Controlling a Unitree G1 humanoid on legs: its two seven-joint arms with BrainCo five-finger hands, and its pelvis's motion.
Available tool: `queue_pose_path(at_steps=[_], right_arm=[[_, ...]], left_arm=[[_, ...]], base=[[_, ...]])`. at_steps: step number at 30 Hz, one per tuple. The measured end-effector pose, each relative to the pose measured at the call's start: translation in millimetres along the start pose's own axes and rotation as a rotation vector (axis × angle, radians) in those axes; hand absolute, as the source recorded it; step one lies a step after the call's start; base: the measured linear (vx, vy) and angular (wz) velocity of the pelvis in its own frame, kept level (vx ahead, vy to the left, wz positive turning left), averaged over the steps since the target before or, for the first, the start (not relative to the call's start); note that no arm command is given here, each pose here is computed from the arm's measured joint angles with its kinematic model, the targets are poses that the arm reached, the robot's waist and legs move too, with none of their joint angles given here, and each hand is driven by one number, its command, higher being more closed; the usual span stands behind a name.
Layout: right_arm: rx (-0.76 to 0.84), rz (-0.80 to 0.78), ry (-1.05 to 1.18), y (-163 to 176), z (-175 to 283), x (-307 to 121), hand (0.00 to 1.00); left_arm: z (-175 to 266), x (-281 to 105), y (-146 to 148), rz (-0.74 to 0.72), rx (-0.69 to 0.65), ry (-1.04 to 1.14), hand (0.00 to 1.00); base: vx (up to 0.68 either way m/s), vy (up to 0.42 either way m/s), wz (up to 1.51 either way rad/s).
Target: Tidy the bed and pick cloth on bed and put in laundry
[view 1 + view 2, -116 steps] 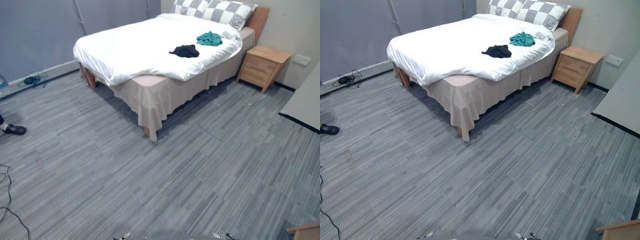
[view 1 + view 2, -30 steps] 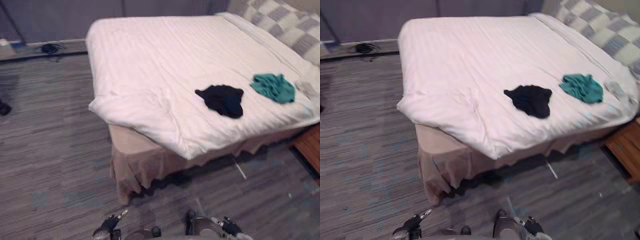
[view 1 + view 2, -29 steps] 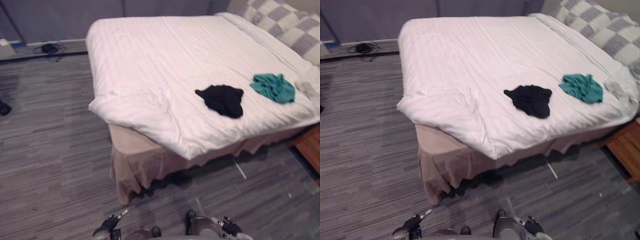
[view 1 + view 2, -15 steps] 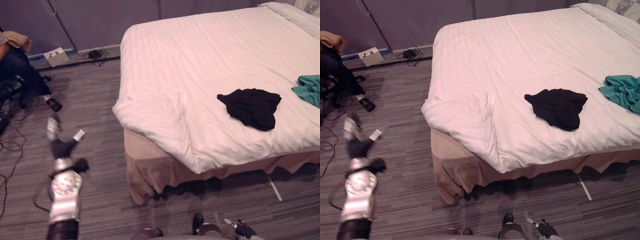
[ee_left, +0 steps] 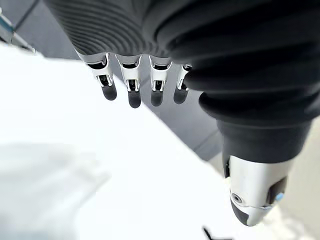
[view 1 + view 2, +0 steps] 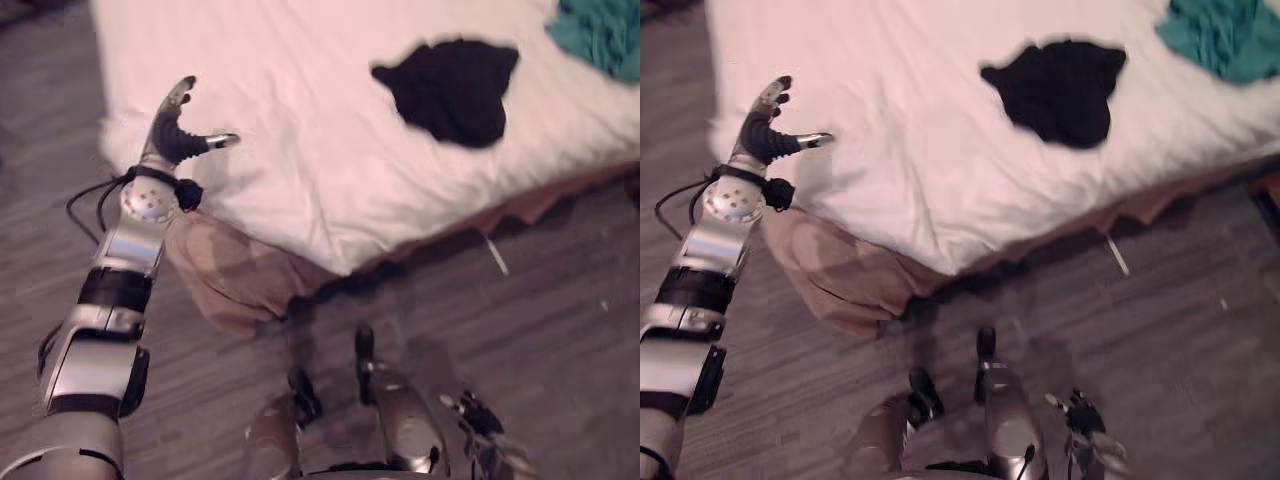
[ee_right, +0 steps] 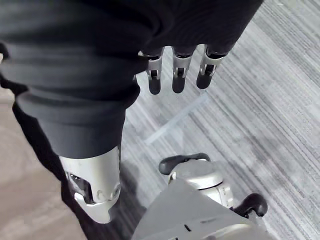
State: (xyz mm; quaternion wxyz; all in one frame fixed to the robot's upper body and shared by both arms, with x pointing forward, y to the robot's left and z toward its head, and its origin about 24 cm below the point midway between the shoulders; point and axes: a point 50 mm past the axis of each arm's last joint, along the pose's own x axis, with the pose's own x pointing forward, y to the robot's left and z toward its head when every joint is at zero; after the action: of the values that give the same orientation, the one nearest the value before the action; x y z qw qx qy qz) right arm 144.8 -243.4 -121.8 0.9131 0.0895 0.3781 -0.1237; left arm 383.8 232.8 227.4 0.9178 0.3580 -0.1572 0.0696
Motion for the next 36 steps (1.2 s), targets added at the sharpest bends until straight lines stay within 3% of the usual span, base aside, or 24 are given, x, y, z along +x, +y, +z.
queue_pose_path(at_steps=[1,2,8,13,17,21,22,25,30,31,35,36], right_arm=[[-0.006,0.012,-0.008,3,2,0,0.0],[-0.022,0.048,-0.028,12,7,2,0.0],[-0.011,0.12,-0.159,33,32,0,0.0],[-0.025,0.164,-0.27,46,53,-2,0.0],[-0.021,0.087,-0.322,38,56,-7,0.0],[-0.043,-0.073,-0.434,6,72,-19,0.0],[-0.057,-0.126,-0.48,-5,82,-24,0.0],[-0.155,-0.24,-0.648,-34,124,-43,0.0],[-0.381,-0.199,-0.815,-24,182,-53,0.0],[-0.434,-0.166,-0.842,-15,196,-52,1.0],[-0.657,0.065,-1.02,53,273,-60,1.0],[-0.702,0.134,-1.07,72,295,-68,1.0]], left_arm=[[3,3,-3,-0.001,0.008,0.001,0.0],[10,10,-6,0.001,0.044,0.006,1.0],[34,28,1,0.069,0.242,0.023,1.0],[20,22,-7,0.051,0.288,0.078,1.0],[-26,-2,-17,0.026,0.22,0.204,1.0],[-110,-67,-26,0.037,0.079,0.456,1.0],[-129,-88,-29,0.042,0.035,0.526,0.0],[-182,-179,-59,0.072,-0.13,0.789,0.0],[-206,-287,-97,0.077,-0.286,1.091,0.0],[-209,-308,-101,0.094,-0.312,1.159,0.0],[-211,-381,-119,0.114,-0.424,1.381,0.0],[-209,-394,-128,0.11,-0.524,1.424,0.0]], base=[[-0.11,-0.06,-0.32],[-0.08,-0.064,-0.17],[-0.04,-0.05,-0.03],[0.0,0.034,-0.06],[0.06,0.032,0.06],[0.15,-0.02,0.26],[0.18,-0.037,0.44],[0.18,0.003,0.5],[0.08,0.059,0.33],[0.01,0.072,0.22],[-0.05,0.079,0.2],[-0.05,0.044,0.26]])
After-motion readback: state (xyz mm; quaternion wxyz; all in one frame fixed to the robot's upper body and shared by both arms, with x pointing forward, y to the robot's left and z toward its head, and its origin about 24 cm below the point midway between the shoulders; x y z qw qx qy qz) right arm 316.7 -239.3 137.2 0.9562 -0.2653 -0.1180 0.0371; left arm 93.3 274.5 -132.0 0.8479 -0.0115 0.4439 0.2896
